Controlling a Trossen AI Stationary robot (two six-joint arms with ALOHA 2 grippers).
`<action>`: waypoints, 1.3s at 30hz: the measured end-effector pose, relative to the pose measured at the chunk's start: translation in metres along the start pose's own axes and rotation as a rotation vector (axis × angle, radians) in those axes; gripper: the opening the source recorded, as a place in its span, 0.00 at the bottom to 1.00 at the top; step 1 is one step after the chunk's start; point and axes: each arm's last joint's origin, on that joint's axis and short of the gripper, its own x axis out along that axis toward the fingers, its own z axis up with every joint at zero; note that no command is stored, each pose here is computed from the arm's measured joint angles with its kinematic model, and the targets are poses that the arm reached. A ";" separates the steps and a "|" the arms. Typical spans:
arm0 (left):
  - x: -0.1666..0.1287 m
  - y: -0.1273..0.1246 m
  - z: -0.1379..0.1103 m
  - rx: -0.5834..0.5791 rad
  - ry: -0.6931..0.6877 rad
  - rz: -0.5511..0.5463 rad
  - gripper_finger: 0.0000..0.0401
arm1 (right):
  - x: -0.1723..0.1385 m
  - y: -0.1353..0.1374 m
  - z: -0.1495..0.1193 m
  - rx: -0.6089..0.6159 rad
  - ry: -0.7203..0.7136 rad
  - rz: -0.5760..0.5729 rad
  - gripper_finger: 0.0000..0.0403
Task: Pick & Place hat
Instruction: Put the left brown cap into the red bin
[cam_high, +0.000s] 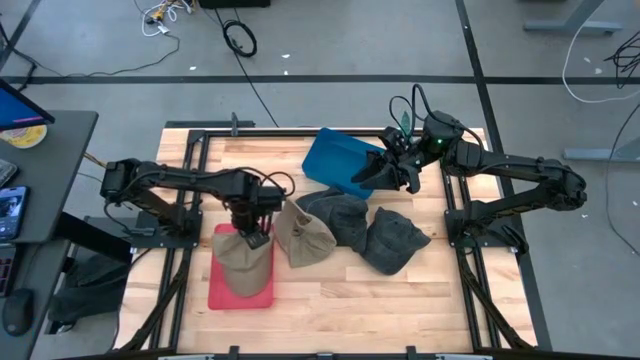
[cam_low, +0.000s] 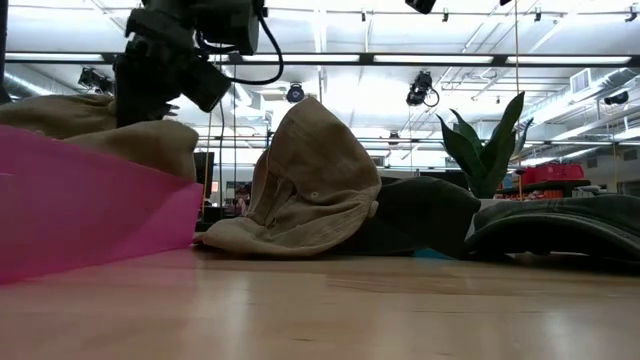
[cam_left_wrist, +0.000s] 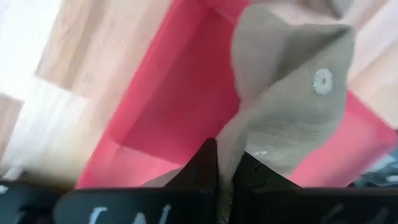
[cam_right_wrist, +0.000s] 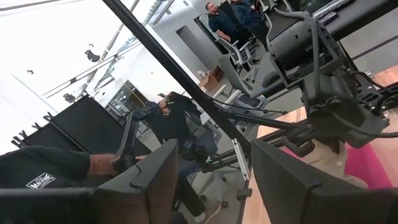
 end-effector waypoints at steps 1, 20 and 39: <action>0.000 -0.001 -0.002 0.005 0.006 0.006 0.03 | 0.000 0.000 0.000 -0.002 0.000 0.000 0.51; 0.004 -0.008 -0.002 -0.031 -0.032 0.052 0.03 | 0.000 0.000 0.000 -0.020 0.003 -0.002 0.51; 0.025 -0.004 0.009 0.036 0.086 0.182 0.36 | 0.000 -0.001 -0.001 -0.013 0.013 -0.011 0.51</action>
